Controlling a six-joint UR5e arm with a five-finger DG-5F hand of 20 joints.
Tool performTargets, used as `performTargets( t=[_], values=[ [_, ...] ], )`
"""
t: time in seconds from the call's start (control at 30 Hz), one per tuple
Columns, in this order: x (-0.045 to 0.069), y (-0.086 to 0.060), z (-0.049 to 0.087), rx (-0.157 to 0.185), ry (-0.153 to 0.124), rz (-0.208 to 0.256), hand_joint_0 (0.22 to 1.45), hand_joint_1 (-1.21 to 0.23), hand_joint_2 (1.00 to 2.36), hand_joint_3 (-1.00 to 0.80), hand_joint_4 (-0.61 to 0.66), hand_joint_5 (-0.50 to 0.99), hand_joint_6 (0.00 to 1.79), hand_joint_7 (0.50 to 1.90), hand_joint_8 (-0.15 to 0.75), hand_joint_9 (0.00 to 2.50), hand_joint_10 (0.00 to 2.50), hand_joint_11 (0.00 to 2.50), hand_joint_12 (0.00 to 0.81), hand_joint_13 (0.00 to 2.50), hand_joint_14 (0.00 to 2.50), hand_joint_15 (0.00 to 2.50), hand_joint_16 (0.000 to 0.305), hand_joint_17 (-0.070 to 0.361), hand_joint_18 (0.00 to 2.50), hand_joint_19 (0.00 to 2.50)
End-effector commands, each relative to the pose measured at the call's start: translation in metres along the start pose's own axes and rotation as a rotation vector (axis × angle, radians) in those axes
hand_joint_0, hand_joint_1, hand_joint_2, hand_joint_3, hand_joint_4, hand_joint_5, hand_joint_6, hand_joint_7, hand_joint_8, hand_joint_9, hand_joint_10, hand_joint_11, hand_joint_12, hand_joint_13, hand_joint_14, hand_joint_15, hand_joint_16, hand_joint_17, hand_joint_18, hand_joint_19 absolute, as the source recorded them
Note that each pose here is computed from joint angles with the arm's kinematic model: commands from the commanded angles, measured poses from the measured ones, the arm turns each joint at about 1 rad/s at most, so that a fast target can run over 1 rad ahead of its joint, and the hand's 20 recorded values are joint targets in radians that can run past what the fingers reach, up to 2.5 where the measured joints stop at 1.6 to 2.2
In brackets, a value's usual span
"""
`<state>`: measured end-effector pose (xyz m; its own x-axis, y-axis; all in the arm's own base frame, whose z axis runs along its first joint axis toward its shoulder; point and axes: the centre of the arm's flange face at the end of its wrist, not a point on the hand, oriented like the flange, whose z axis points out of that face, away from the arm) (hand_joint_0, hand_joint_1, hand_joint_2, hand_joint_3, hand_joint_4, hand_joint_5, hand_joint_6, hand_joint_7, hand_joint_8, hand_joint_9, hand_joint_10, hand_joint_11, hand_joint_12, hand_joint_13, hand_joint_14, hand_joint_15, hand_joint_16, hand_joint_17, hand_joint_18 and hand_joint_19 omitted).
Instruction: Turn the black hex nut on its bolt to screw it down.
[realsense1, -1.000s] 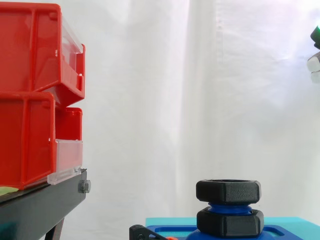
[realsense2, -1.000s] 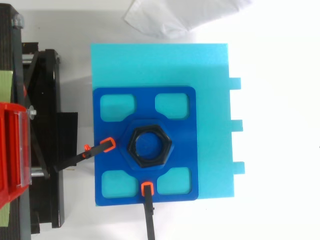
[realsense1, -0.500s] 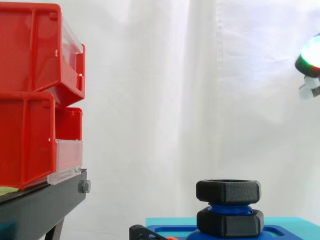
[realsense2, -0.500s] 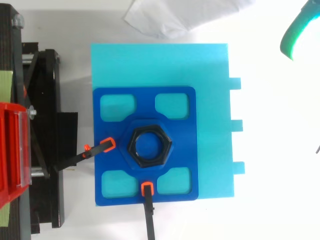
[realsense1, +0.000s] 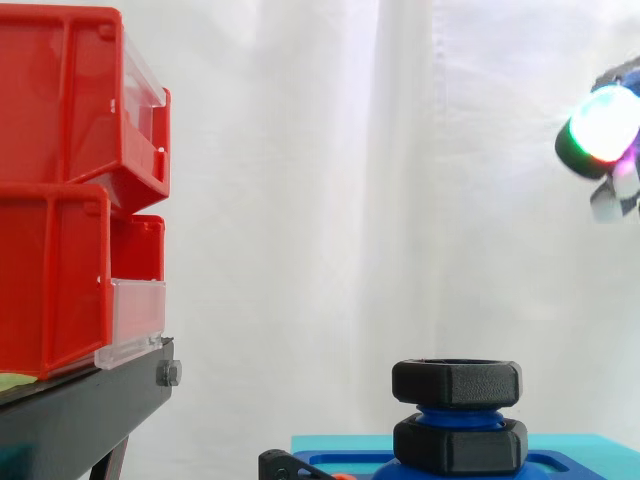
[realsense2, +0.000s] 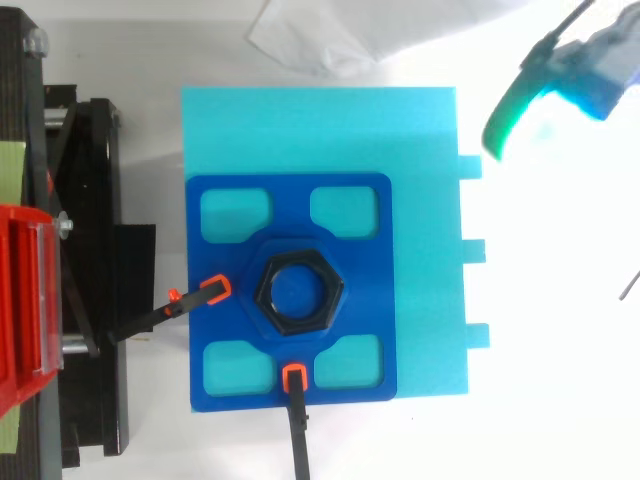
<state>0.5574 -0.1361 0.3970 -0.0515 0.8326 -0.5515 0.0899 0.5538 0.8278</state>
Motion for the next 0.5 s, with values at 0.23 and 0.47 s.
performTargets(
  t=[0.23, 0.47],
  values=[
    [0.036, -0.006, 0.046, -0.109, -0.032, -0.103, 0.49, -0.84, 1.00, -0.50, 0.18, -0.23, 0.50, 0.92, 0.237, 0.48, 0.02, 0.44, 0.335, 0.50, 0.00, 0.10, 0.055, 0.123, 0.58, 0.38],
    [0.051, -0.010, 0.059, -0.114, -0.049, -0.178, 0.46, -0.71, 1.00, -0.50, 0.21, -0.21, 0.50, 0.98, 0.265, 0.45, 0.01, 0.37, 0.354, 0.47, 0.00, 0.09, 0.059, 0.134, 0.57, 0.39]
  ],
)
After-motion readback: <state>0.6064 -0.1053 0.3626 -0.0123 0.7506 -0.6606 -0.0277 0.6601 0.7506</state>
